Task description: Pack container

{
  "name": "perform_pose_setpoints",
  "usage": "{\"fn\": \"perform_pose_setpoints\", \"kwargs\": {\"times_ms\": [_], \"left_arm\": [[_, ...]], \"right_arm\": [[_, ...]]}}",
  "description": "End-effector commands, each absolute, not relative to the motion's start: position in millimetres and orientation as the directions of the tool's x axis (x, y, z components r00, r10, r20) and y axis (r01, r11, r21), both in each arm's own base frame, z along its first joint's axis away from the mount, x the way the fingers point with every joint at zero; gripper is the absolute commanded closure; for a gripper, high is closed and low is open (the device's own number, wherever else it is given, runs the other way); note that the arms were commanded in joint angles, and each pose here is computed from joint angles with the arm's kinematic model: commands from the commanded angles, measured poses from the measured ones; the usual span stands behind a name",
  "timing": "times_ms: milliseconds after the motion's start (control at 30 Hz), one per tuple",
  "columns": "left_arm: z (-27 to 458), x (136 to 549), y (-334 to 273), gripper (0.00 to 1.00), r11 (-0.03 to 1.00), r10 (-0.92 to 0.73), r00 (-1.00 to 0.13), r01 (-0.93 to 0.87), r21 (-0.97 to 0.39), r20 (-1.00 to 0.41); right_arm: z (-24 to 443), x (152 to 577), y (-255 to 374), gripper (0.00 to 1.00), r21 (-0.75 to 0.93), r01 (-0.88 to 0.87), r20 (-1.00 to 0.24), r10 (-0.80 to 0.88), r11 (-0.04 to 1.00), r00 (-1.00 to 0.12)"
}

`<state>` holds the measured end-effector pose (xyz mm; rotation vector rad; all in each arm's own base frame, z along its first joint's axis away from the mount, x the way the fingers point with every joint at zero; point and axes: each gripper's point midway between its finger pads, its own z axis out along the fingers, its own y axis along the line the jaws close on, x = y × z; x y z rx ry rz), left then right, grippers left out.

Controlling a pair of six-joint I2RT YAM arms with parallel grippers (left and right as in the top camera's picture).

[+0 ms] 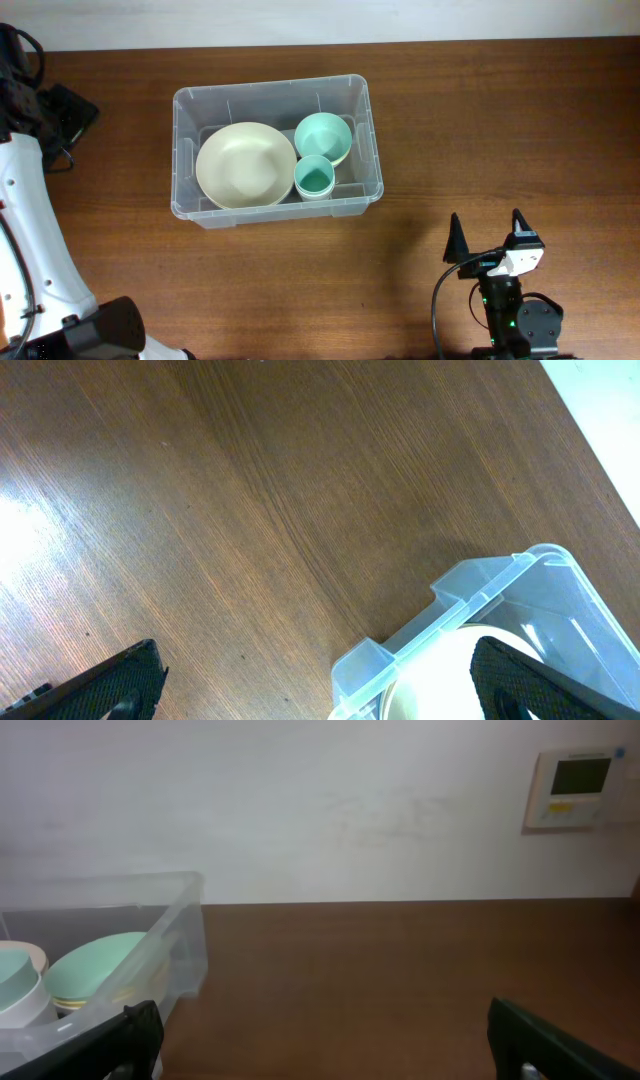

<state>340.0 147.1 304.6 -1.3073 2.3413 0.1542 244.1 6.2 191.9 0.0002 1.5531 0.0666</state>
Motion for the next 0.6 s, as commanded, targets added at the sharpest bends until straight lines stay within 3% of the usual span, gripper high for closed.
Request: {"fn": "perform_pose_setpoints", "kwargs": {"times_ms": [0,567], "left_arm": [[303.1,340.2,148.5,0.01,0.531,-0.788,-0.437,-0.839,-0.12,-0.435],[303.1,340.2,148.5,0.0,0.531,-0.788,-0.437,-0.839,-0.12,-0.435]], "right_arm": [[192.0,243.6,7.4,0.01,0.031,-0.052,-0.999,0.033,0.998,0.025],[158.0,245.9,7.4,0.01,0.039,-0.049,-0.997,0.035,0.998,-0.07]]}}
